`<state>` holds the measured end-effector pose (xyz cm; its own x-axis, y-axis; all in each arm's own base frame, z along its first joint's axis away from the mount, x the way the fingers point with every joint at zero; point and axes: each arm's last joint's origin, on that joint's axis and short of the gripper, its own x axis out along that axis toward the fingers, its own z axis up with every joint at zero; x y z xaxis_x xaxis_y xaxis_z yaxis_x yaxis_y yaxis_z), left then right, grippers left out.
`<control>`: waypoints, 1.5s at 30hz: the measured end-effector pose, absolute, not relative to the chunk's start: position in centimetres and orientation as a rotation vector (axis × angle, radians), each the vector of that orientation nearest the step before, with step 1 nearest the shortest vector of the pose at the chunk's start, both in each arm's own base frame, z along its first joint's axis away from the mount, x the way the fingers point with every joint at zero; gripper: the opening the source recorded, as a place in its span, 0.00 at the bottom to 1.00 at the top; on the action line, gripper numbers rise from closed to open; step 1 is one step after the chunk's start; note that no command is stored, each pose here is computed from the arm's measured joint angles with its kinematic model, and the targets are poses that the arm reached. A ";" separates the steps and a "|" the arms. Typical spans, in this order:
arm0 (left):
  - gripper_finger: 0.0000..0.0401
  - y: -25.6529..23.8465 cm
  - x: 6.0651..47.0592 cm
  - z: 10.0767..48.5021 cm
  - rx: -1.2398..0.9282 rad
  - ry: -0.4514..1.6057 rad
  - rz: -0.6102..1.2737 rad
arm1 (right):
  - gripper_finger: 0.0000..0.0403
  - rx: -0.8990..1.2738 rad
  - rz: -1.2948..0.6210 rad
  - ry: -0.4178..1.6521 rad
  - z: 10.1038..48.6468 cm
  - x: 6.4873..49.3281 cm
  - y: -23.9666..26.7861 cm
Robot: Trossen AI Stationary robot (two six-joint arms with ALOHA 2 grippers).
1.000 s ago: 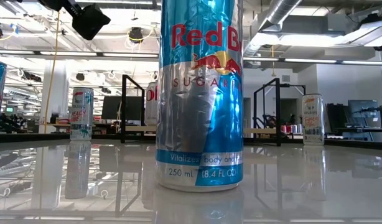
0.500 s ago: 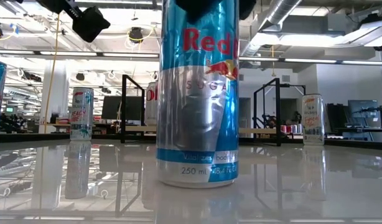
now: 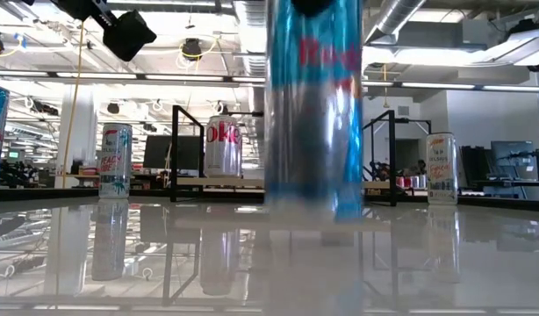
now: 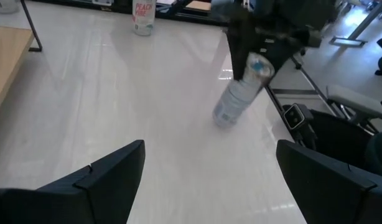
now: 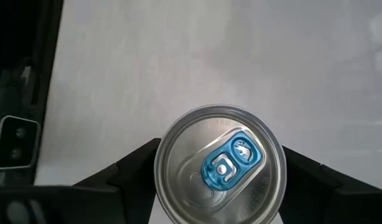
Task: Place canned beverage on shelf
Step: Put the right blue soda can on the shelf
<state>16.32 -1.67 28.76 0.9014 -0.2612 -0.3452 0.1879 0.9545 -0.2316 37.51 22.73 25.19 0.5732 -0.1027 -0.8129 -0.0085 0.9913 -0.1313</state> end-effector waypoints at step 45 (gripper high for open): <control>0.87 0.1 16.8 29.3 0.169 0.298 -0.015 | 0.70 0.036 -0.433 0.795 29.4 39.7 -20.5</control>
